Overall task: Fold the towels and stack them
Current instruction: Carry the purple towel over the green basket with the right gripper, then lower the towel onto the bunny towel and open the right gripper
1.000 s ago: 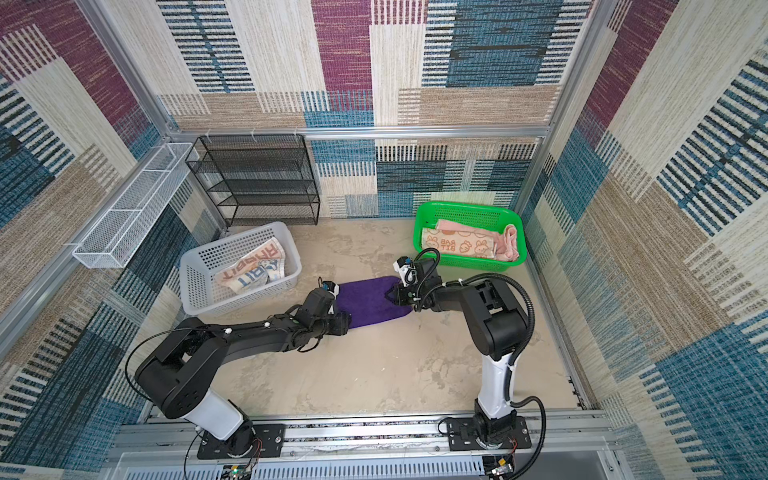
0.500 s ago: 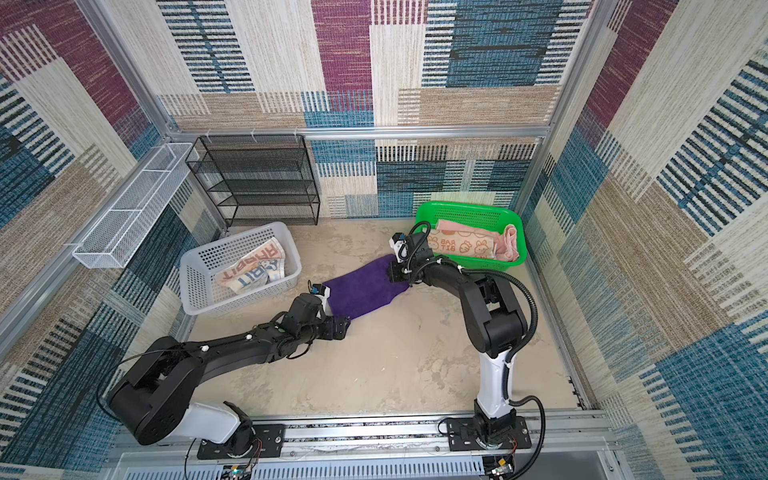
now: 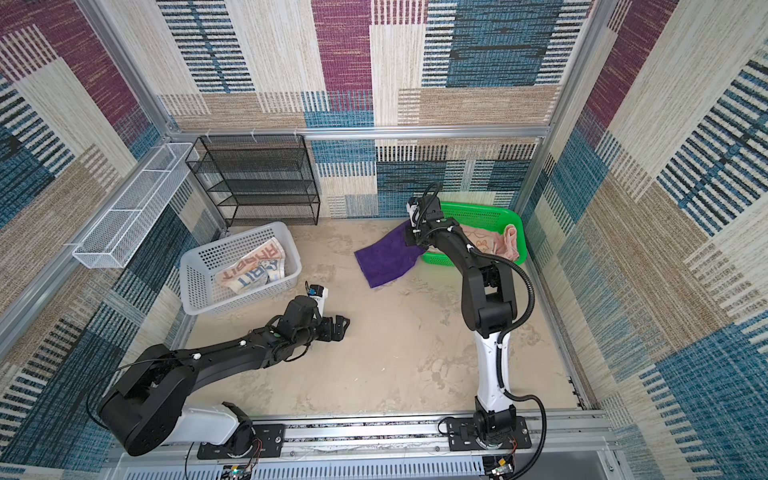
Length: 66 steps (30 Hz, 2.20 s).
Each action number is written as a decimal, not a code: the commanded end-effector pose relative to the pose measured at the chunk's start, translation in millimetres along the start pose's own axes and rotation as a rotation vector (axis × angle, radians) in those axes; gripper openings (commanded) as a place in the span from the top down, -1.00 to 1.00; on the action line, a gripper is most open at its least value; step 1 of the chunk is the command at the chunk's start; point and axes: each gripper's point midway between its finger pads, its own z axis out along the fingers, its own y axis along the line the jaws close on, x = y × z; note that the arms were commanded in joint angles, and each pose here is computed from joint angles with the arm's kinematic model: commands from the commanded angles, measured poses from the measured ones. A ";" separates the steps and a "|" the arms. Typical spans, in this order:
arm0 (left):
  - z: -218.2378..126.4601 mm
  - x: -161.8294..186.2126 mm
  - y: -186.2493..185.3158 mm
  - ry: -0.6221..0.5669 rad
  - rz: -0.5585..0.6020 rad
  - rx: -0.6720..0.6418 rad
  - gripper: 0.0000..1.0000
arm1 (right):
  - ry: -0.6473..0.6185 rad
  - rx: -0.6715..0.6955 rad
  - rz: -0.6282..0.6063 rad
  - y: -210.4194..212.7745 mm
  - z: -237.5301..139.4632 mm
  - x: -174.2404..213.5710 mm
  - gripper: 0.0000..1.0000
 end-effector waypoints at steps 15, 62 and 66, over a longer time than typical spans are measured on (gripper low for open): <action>-3.9 0.1 2.2 0.010 0.033 -0.017 -0.92 | -0.086 0.227 0.153 -141.1 -33.2 -11.3 1.00; 5.6 8.0 0.6 0.062 0.036 -0.010 -0.88 | -0.110 0.543 0.290 -277.5 -90.3 32.8 -0.60; 1.5 2.1 -1.2 0.044 0.035 -0.006 -0.89 | -0.165 0.483 0.275 -259.9 -107.8 17.2 -1.00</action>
